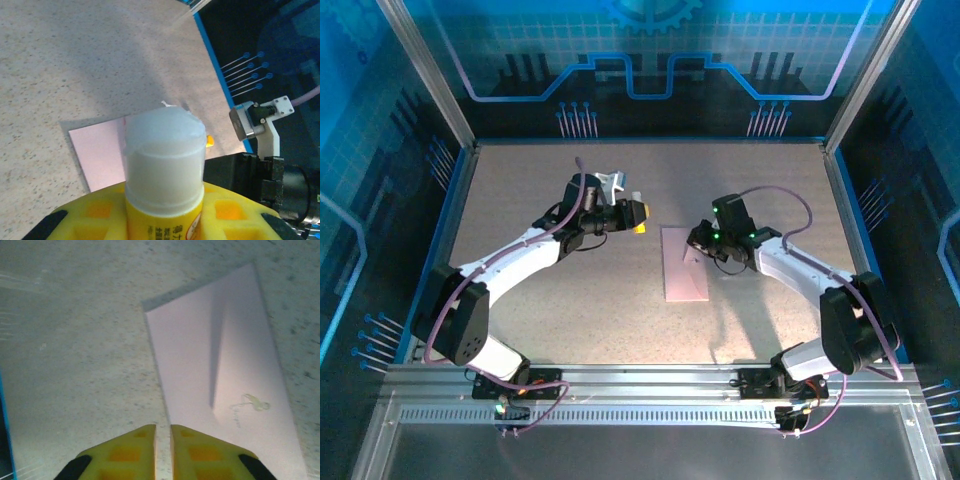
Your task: Place the letter into the envelope and seal it
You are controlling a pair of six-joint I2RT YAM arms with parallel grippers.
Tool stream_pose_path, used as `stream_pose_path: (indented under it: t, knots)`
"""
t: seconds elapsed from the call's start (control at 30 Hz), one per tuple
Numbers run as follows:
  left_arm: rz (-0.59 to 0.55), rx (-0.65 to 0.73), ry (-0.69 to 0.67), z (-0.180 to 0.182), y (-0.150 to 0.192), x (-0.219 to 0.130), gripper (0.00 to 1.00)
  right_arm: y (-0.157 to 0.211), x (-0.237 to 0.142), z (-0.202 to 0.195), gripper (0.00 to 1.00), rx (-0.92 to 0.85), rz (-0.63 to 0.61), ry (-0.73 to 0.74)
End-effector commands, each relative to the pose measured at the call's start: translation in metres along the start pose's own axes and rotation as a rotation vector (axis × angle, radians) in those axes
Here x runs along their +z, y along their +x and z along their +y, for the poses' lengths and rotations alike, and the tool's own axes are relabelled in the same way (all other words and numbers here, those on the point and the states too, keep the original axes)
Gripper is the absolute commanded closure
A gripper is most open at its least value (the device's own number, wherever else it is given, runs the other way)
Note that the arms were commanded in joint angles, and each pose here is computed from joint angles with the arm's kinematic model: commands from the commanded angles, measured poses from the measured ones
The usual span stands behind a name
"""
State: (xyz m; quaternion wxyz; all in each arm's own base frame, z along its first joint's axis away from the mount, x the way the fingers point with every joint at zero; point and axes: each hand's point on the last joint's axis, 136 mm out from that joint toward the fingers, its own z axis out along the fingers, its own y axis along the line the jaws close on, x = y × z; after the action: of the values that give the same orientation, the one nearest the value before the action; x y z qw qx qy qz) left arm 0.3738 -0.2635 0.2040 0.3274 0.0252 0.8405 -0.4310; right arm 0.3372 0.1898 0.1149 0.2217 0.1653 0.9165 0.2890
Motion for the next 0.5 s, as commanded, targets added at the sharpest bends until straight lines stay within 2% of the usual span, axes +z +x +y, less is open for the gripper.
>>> stream_pose_path:
  t: [0.0,0.03,0.07,0.2,0.27,0.47]
  knots:
    - [-0.027,0.004,0.143,-0.024,-0.011,-0.011,0.99,-0.008,-0.016,0.042,0.66,-0.189,0.025,-0.136]
    - [-0.038,-0.012,0.172,-0.026,-0.015,-0.013,0.99,-0.009,-0.019,0.051,0.52,-0.235,0.033,-0.174]
    - [-0.051,-0.031,0.202,-0.028,-0.019,-0.015,0.99,-0.009,-0.024,0.062,0.45,-0.28,0.039,-0.226]
    - [-0.109,-0.096,0.31,-0.034,-0.037,-0.027,0.99,-0.009,-0.047,0.088,0.3,-0.371,0.076,-0.412]
    - [-0.128,-0.118,0.359,-0.037,-0.044,-0.032,1.0,-0.008,-0.06,0.099,0.26,-0.397,0.108,-0.508]
    - [-0.124,-0.122,0.473,-0.054,-0.052,-0.037,0.99,0.002,-0.092,0.138,0.25,-0.46,0.185,-0.729]
